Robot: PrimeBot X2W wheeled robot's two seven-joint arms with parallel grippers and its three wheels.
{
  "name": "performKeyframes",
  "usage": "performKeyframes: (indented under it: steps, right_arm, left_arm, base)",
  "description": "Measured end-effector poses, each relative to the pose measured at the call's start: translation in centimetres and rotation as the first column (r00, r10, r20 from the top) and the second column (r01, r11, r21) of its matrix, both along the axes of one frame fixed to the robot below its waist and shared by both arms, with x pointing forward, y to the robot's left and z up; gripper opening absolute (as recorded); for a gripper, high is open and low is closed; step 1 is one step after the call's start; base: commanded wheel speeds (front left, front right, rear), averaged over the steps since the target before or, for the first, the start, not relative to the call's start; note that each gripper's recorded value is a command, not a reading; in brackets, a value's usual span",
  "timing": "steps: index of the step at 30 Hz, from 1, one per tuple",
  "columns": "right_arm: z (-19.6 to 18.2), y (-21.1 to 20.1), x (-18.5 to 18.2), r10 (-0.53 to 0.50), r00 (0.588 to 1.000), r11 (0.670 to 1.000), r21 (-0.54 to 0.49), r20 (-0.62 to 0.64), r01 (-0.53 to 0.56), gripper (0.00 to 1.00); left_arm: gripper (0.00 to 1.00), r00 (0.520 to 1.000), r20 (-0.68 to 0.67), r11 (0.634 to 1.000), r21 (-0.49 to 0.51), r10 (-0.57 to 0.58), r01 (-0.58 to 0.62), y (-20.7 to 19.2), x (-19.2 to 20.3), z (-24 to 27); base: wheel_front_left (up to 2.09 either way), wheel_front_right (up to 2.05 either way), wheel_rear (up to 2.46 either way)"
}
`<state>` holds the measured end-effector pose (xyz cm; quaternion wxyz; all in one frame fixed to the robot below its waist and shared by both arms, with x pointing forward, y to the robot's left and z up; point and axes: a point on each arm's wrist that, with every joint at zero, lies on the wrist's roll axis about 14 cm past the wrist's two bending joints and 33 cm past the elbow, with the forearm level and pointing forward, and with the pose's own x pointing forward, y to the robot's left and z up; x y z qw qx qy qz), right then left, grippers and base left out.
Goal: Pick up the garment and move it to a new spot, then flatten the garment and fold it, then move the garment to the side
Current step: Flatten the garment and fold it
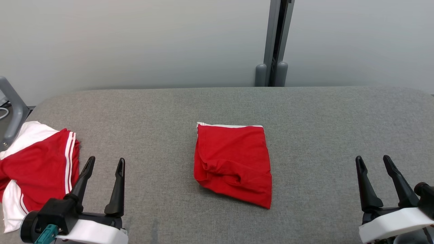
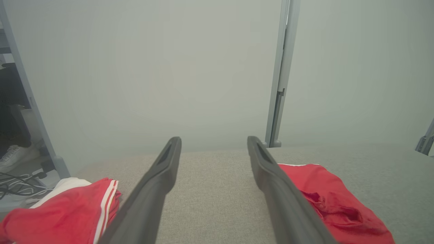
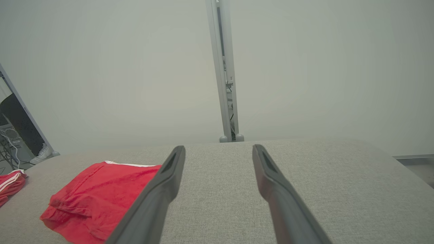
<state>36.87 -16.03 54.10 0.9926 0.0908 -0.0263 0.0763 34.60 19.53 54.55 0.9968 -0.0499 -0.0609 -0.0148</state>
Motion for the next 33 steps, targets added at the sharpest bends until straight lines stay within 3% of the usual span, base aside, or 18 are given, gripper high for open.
performKeyframes:
  steps: [33]
  right_arm:
    - [-0.56,0.08,0.31,-0.003,1.0,1.0,0.016,-0.018,0.003,1.0]
  left_arm:
    - [1.0,1.0,-0.002,1.0,-0.002,0.011,-0.011,-0.16,-0.02,0.11]
  base:
    - [0.0,0.0,0.0]
